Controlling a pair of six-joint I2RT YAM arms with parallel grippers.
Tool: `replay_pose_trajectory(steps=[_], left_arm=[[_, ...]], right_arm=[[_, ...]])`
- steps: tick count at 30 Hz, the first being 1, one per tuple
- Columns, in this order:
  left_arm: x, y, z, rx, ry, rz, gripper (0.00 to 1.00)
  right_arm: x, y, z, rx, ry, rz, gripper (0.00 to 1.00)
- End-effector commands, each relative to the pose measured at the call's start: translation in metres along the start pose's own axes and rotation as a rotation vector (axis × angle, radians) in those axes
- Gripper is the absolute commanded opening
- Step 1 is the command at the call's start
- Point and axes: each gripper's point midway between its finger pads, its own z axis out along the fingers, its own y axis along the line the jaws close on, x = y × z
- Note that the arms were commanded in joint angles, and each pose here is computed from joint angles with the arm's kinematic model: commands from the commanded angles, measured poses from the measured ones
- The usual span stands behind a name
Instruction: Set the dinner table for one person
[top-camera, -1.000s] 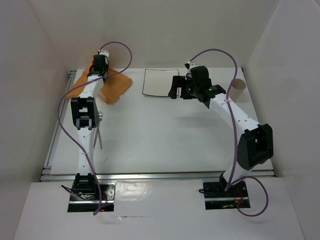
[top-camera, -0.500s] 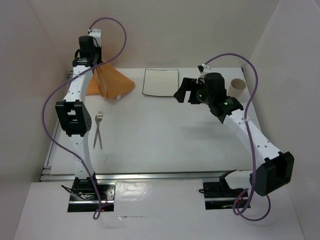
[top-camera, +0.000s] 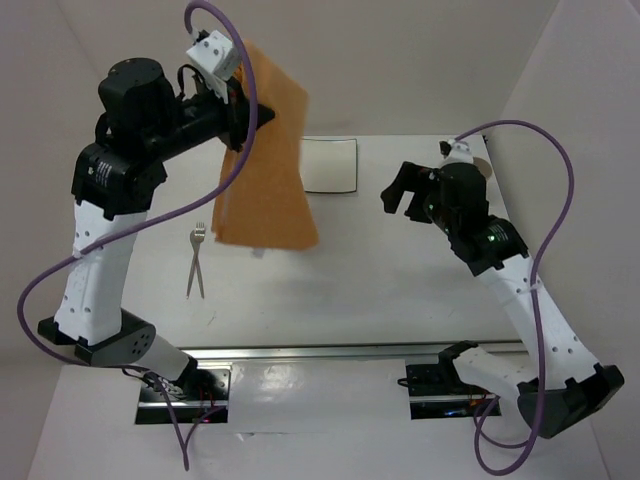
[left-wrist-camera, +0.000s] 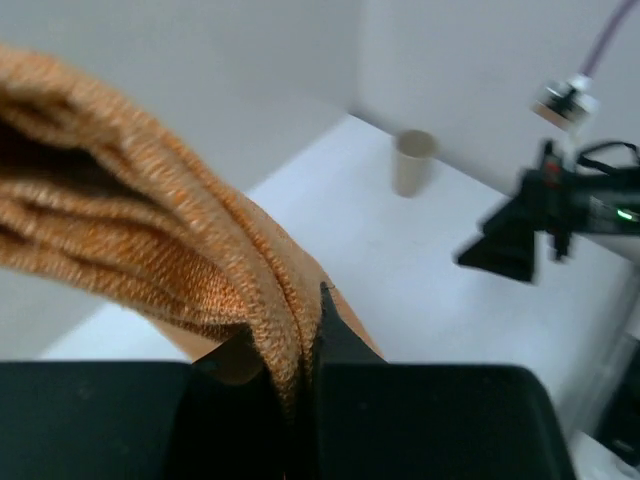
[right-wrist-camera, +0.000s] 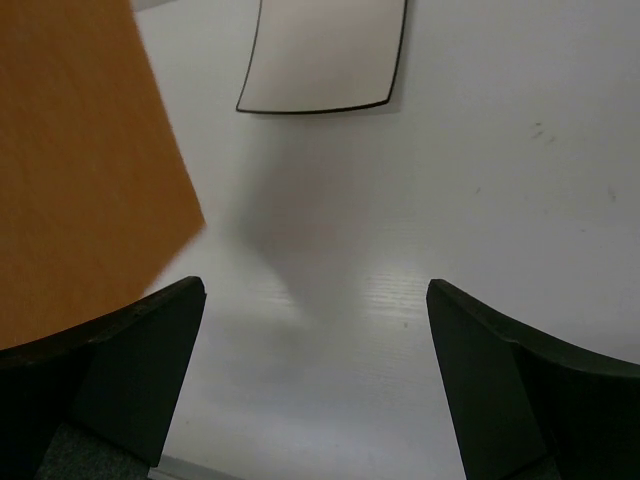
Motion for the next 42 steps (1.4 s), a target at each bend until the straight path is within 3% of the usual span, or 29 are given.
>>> replay_pose_trajectory(steps=[1, 5, 9, 13, 14, 18, 19, 23, 25, 29, 35, 39, 41, 42], left_arm=[[0.018, -0.051, 0.000, 0.208, 0.085, -0.151, 0.00], [0.028, -0.077, -0.007, 0.330, 0.152, -0.275, 0.00], [0.092, -0.070, 0.003, 0.279, 0.311, -0.322, 0.00], [0.213, -0.046, 0.012, 0.216, 0.518, -0.334, 0.00], [0.265, -0.042, 0.005, 0.200, 0.618, -0.373, 0.00], [0.369, -0.005, -0.011, 0.157, 0.804, -0.443, 0.00], [0.384, 0.015, -0.018, 0.107, 0.828, -0.466, 0.00], [0.437, 0.030, -0.045, 0.060, 0.958, -0.544, 0.00], [0.448, 0.029, -0.051, 0.057, 0.990, -0.548, 0.00], [0.458, 0.032, -0.054, 0.028, 0.998, -0.551, 0.00], [0.456, 0.035, -0.060, 0.005, 0.969, -0.531, 0.00], [0.456, 0.035, -0.060, 0.005, 0.969, -0.531, 0.00], [0.454, 0.036, -0.061, -0.006, 0.966, -0.520, 0.00], [0.450, 0.037, -0.061, -0.007, 0.956, -0.514, 0.00]], right_arm=[[-0.021, -0.023, -0.030, 0.146, -0.078, 0.012, 1.00], [-0.022, -0.037, -0.047, 0.210, -0.104, 0.021, 1.00], [-0.007, -0.040, -0.050, 0.196, -0.074, 0.017, 1.00], [0.018, -0.034, -0.032, 0.122, -0.002, -0.028, 1.00], [0.028, -0.034, -0.024, 0.111, 0.028, -0.030, 1.00], [0.078, -0.035, 0.007, 0.095, 0.205, 0.002, 1.00], [0.097, -0.032, 0.019, 0.077, 0.277, 0.031, 1.00], [0.167, -0.046, 0.048, 0.099, 0.511, 0.138, 1.00], [0.190, -0.052, 0.051, 0.103, 0.588, 0.185, 1.00], [0.210, -0.073, 0.047, 0.201, 0.621, 0.216, 1.00], [0.234, -0.077, 0.071, 0.085, 0.625, 0.271, 1.00], [0.256, -0.076, 0.088, 0.053, 0.680, 0.302, 0.92], [0.255, -0.079, 0.096, 0.052, 0.644, 0.292, 0.82], [0.255, -0.079, 0.097, 0.046, 0.634, 0.290, 0.72]])
